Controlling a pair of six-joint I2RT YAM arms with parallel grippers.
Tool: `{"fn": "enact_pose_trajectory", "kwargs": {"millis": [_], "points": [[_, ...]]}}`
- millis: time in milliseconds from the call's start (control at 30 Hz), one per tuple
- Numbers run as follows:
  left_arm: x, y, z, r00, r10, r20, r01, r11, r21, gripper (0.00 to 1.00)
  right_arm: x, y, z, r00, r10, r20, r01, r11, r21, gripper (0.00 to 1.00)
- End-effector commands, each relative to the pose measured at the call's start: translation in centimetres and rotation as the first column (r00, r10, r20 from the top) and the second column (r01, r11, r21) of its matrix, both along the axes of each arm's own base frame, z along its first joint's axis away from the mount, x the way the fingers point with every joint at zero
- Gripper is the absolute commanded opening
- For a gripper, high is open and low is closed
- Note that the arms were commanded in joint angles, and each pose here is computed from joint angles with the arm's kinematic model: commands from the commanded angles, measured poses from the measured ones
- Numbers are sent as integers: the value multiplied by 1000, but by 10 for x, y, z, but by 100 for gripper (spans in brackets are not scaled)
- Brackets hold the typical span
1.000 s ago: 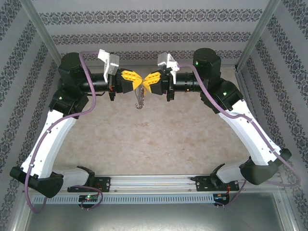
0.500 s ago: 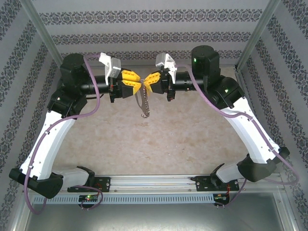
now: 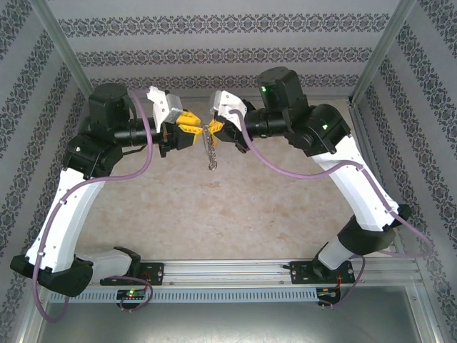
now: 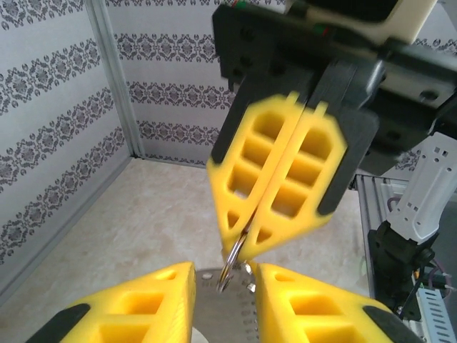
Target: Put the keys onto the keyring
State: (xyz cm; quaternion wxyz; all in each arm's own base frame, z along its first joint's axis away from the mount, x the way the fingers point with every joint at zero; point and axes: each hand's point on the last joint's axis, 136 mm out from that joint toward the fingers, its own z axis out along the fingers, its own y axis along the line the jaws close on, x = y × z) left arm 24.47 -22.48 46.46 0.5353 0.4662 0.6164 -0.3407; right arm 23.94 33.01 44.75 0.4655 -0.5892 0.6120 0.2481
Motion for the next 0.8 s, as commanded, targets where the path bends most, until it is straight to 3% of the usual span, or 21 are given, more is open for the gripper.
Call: {"fn": "enact_pose_trajectory", "kwargs": {"millis": [0, 633, 767], "points": [[-9, 6, 5, 999, 4, 48, -6, 1000, 30, 27, -1, -7, -2, 999, -12, 39, 14, 998, -55, 0], [-12, -8, -11, 998, -44, 50, 38, 993, 110, 23, -14, 2, -12, 999, 36, 25, -32, 991, -131, 0], [-12, -9, -18, 998, -44, 49, 37, 989, 144, 13, -13, 2, -12, 999, 32, 31, -28, 991, -134, 0]]}}
